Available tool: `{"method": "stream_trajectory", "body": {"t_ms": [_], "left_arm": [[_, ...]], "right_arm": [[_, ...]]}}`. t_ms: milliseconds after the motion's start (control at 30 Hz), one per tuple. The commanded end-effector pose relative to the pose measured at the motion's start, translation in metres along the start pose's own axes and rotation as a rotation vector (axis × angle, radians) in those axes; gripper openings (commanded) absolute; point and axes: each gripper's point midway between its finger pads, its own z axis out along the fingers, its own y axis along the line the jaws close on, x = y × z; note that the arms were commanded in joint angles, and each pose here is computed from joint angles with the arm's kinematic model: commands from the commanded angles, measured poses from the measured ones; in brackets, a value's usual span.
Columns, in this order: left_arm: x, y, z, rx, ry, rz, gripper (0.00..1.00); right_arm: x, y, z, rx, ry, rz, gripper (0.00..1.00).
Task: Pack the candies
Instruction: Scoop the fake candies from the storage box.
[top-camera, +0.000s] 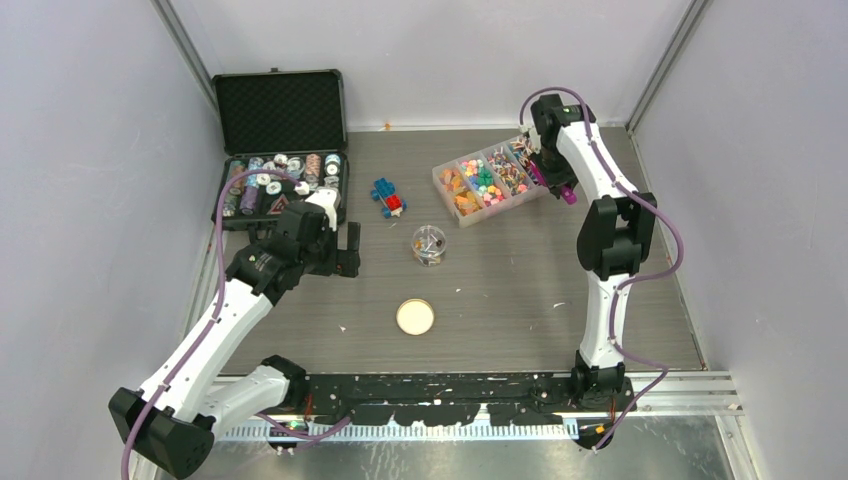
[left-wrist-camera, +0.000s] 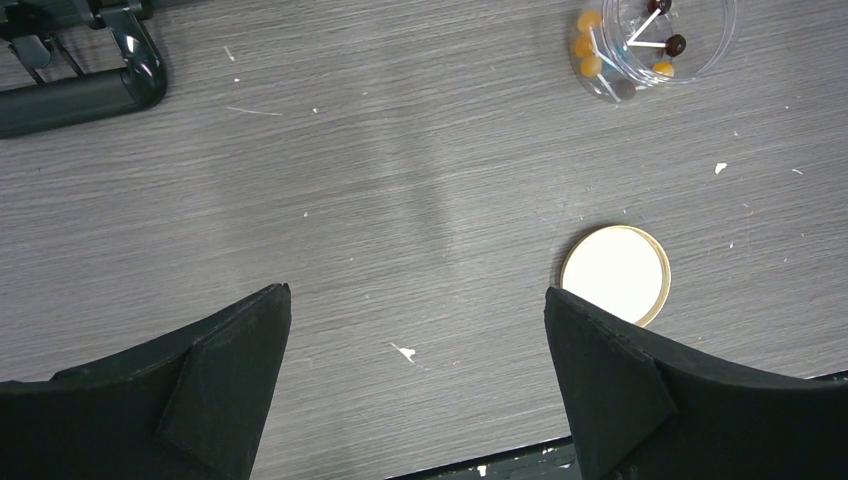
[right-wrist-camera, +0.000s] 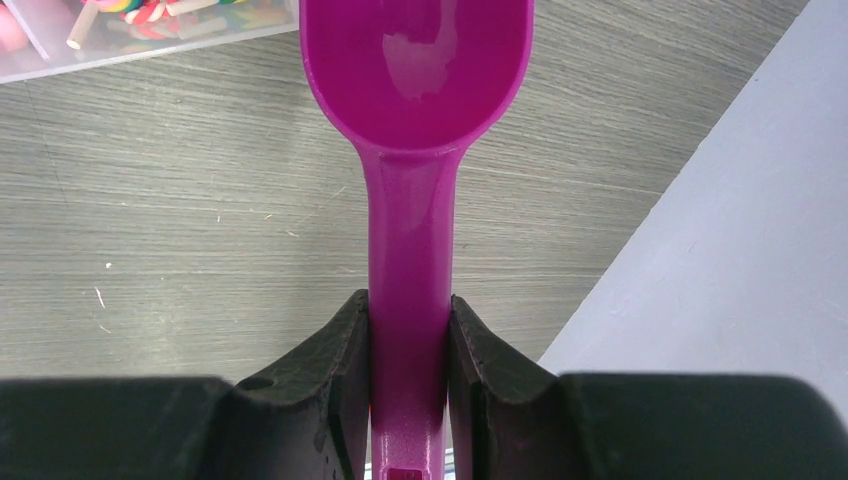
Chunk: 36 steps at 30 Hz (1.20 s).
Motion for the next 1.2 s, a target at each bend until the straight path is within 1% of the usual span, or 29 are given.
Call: {"method": "stream_trajectory", "body": {"t_ms": [0, 100, 167, 233, 333, 567, 767, 967, 1100, 1133, 1167], "left_arm": [[-0.009, -0.002, 0.000, 0.012, -0.035, 0.011, 1.00], [-0.013, -0.011, 0.000, 0.051, -0.048, -0.009, 0.99], [-0.020, -0.025, 0.001, 0.122, -0.070, -0.031, 0.99], [-0.027, -0.045, -0.004, 0.233, -0.089, -0.037, 0.98], [-0.037, -0.055, -0.009, 0.283, -0.111, -0.064, 0.97], [-0.034, -0.047, -0.010, 0.237, -0.098, -0.067, 0.96], [-0.034, -0.040, -0.018, 0.209, -0.137, -0.077, 0.94], [-0.036, -0.043, -0.022, 0.227, -0.136, -0.120, 0.90], [-0.037, -0.036, -0.024, 0.190, -0.158, -0.120, 0.88], [-0.037, -0.035, -0.026, 0.189, -0.163, -0.111, 0.88], [-0.039, -0.028, -0.027, 0.154, -0.182, -0.107, 0.88]], "right_arm": [[0.002, -0.001, -0.018, -0.009, -0.040, 0.024, 0.01], [-0.001, -0.007, -0.034, -0.004, -0.076, 0.021, 0.00], [-0.001, -0.008, -0.043, -0.009, -0.101, 0.023, 0.00], [-0.001, -0.007, -0.047, -0.021, -0.130, 0.027, 0.01], [0.004, -0.005, -0.048, -0.035, -0.147, 0.030, 0.00], [0.008, 0.001, -0.046, -0.085, -0.228, 0.080, 0.01], [0.014, 0.004, -0.041, -0.085, -0.295, 0.110, 0.00], [0.012, 0.008, -0.066, -0.118, -0.427, 0.120, 0.00], [0.015, 0.015, -0.082, -0.151, -0.498, 0.107, 0.01], [0.014, 0.021, -0.087, -0.186, -0.528, 0.098, 0.00], [0.013, 0.025, -0.092, -0.198, -0.550, 0.090, 0.01]]}}
